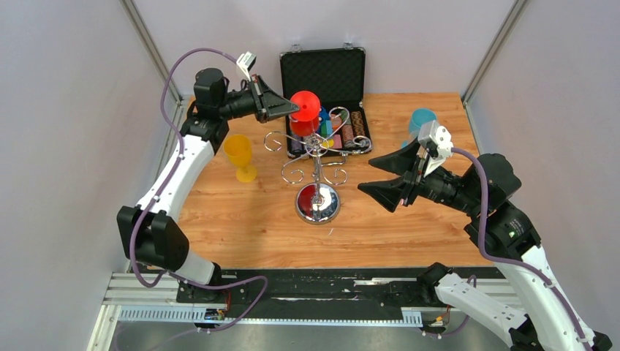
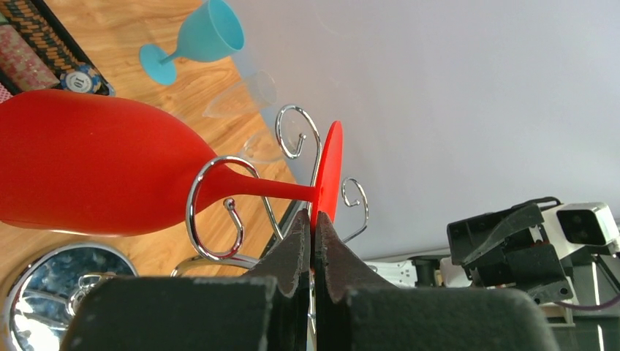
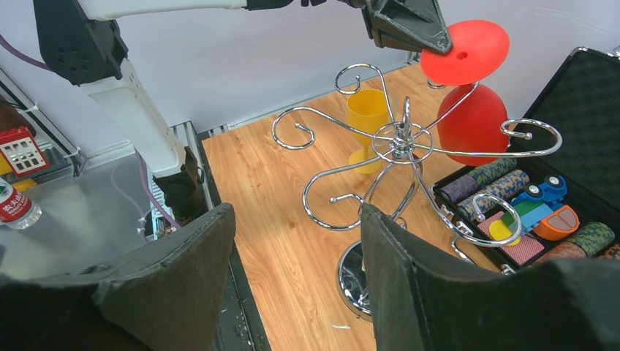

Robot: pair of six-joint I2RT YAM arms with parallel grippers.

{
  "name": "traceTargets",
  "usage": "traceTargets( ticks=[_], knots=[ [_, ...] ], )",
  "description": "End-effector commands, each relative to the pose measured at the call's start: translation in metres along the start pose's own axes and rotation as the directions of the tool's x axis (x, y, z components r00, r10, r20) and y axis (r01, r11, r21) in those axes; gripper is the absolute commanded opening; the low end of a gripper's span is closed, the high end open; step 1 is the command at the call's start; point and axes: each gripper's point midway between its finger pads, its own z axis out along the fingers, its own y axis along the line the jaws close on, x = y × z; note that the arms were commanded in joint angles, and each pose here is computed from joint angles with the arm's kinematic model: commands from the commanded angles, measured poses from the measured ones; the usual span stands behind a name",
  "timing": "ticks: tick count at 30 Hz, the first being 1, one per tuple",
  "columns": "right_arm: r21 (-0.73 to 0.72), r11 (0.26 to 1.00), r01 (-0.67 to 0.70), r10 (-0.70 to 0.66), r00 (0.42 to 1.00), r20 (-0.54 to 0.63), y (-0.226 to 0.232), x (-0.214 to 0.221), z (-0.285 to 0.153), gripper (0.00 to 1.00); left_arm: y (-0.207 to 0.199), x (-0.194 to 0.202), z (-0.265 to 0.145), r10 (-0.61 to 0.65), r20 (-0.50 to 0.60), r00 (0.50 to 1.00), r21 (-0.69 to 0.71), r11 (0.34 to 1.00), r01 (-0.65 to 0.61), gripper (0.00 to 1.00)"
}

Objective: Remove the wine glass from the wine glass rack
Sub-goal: Pick up the wine glass from the wine rack.

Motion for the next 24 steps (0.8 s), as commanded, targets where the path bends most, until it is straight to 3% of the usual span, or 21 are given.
traceTargets(
  ticks=[1, 24],
  knots=[
    [-0.008, 1.000, 0.016, -0.016, 1.000, 0.020, 0.004, -0.007, -0.002, 0.62, -0.025, 0.011, -0.013, 0.097, -0.002, 0.995, 0.040, 0.994, -0.097, 0.00],
    [-0.015, 0.999, -0.030, 0.030, 0.999, 0.019, 0.004, -0.014, 0.003, 0.62, -0.033, 0.040, -0.036, 0.146, -0.022, 0.989, 0.018, 0.989, -0.146, 0.00]
  ],
)
